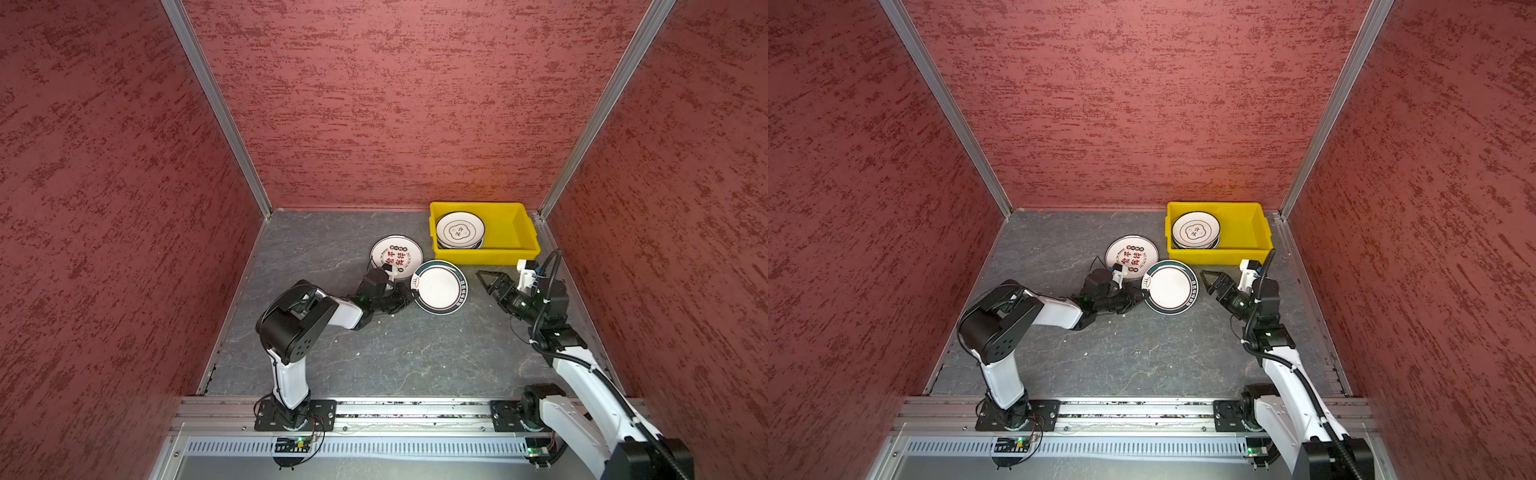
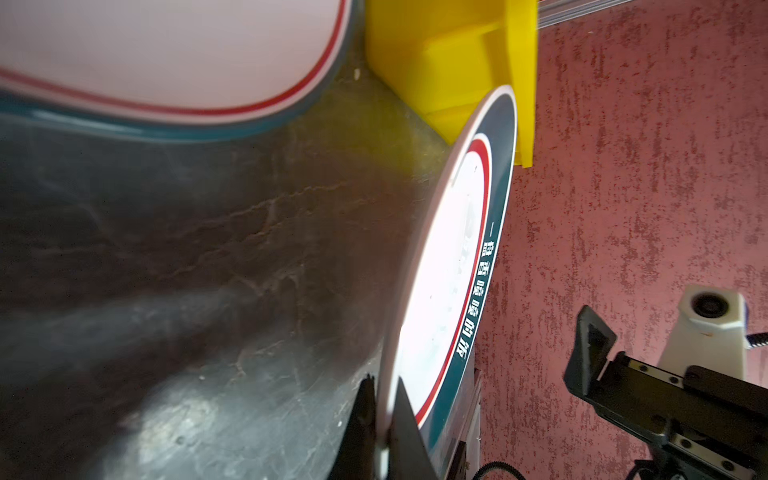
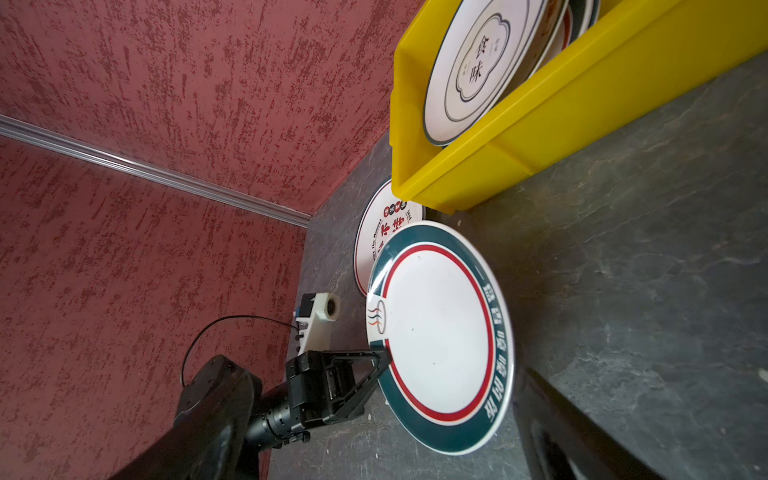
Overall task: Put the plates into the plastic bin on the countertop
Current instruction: 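Raise the rimmed plate upright with left gripper while right gripper approaches it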
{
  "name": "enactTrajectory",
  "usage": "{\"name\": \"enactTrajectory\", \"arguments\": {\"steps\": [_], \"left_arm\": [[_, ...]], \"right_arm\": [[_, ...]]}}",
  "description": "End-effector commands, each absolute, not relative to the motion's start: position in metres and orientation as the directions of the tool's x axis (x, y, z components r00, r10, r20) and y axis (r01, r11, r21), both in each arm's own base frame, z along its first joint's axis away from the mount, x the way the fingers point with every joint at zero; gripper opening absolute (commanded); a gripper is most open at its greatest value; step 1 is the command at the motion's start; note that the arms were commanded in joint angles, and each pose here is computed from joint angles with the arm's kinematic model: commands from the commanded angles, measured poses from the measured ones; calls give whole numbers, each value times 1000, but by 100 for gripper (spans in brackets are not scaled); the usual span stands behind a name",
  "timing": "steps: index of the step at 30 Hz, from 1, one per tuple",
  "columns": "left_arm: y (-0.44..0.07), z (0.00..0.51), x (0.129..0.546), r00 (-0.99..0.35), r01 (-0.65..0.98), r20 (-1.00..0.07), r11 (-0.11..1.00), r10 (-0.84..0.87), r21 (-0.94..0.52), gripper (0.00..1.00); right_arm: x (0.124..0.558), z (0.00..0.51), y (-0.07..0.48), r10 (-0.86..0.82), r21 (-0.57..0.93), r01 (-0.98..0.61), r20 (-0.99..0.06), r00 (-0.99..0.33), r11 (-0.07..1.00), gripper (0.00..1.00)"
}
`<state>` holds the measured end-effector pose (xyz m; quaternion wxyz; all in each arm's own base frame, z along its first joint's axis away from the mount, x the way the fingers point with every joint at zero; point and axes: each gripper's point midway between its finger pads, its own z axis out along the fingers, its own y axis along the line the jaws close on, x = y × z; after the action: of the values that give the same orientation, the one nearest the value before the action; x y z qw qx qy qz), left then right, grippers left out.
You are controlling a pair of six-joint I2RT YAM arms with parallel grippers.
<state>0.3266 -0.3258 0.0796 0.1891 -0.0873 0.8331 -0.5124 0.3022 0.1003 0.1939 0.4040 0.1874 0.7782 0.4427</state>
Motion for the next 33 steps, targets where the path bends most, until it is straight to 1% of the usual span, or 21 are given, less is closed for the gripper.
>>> {"name": "enactTrajectory", "arguments": {"steps": [1,3,8,10,11,13,17,19,23,27,31,33], "left_arm": [[-326,114,330,-888,142,-318,461,-331,-876,0],[-322,132,329,-870,176,-362,475,-334,-862,0],[-309,167,323,-823,249,-475,555,-312,-794,0],[-302,180,320,-801,273,-510,567,-314,-777,0],[-299,187,320,-789,282,-524,570,-320,-772,0],[-294,199,316,-772,299,-545,570,-327,-765,0],[-288,217,310,-749,326,-570,560,-338,-761,0],[-287,222,309,-747,331,-570,553,-341,-764,0],[-287,225,306,-753,334,-563,539,-341,-773,0],[-290,230,306,-754,345,-561,521,-342,-781,0],[-295,236,306,-753,367,-562,490,-342,-791,0],[-296,237,307,-756,367,-559,486,-341,-793,0]], "right_arm": [[301,195,98,643,830,-87,-489,-589,551,99],[301,197,99,638,827,-98,-498,-588,554,99],[300,204,101,608,806,-146,-538,-584,574,99],[300,208,104,602,809,-172,-543,-586,562,99],[299,212,109,599,818,-203,-540,-591,538,98],[298,221,118,588,831,-261,-538,-604,492,95],[303,227,126,552,820,-303,-556,-621,485,89],[304,233,131,544,821,-324,-558,-626,470,82],[300,247,149,485,799,-413,-597,-639,438,67],[297,254,159,452,774,-462,-630,-631,432,57],[302,251,160,455,773,-450,-630,-629,448,41],[305,245,160,447,776,-436,-623,-641,457,37]]}}
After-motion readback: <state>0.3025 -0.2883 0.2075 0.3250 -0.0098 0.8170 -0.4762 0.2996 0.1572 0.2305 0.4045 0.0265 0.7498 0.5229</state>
